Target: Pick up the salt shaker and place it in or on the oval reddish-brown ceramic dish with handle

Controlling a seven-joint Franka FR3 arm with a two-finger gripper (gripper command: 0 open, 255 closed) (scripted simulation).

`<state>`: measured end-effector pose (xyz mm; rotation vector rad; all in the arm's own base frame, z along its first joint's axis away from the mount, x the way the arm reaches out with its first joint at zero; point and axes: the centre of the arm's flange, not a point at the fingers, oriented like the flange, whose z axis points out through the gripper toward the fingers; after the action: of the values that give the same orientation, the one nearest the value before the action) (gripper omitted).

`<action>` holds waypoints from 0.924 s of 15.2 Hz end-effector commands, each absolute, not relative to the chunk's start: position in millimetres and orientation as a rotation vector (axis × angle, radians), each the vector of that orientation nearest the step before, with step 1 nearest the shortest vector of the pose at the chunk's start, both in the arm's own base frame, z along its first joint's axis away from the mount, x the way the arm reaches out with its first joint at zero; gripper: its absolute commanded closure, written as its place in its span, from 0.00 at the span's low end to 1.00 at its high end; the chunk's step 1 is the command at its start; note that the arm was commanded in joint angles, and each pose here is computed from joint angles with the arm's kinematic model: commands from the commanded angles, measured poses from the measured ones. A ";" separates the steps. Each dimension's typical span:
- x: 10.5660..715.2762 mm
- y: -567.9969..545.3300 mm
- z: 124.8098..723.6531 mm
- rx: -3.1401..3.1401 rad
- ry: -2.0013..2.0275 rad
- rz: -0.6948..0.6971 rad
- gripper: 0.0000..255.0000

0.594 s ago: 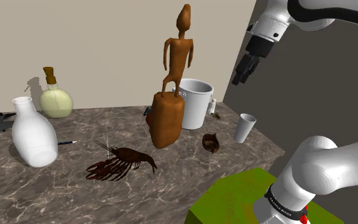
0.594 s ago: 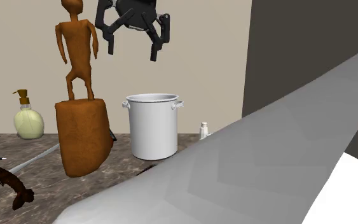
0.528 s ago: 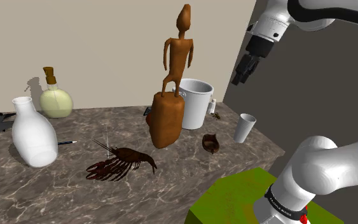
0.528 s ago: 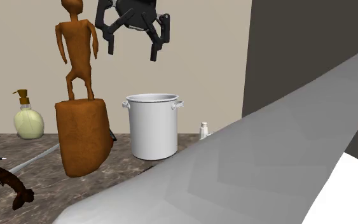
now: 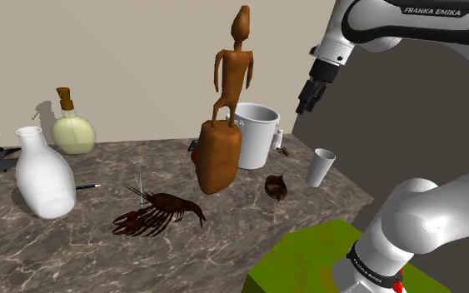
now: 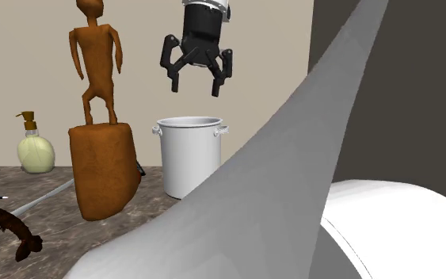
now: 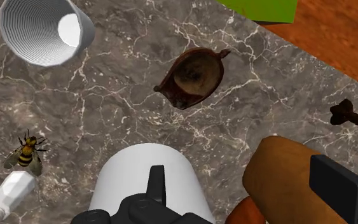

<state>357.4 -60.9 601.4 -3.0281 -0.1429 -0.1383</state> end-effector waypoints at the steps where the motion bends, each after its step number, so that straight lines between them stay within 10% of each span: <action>1: 376.5 -75.9 587.9 -3.032 -0.142 -0.117 0.00; 14: 478.9 -195.2 506.7 -3.050 -0.130 0.024 0.00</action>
<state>468.6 -186.8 514.4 -3.0480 -0.1292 0.0128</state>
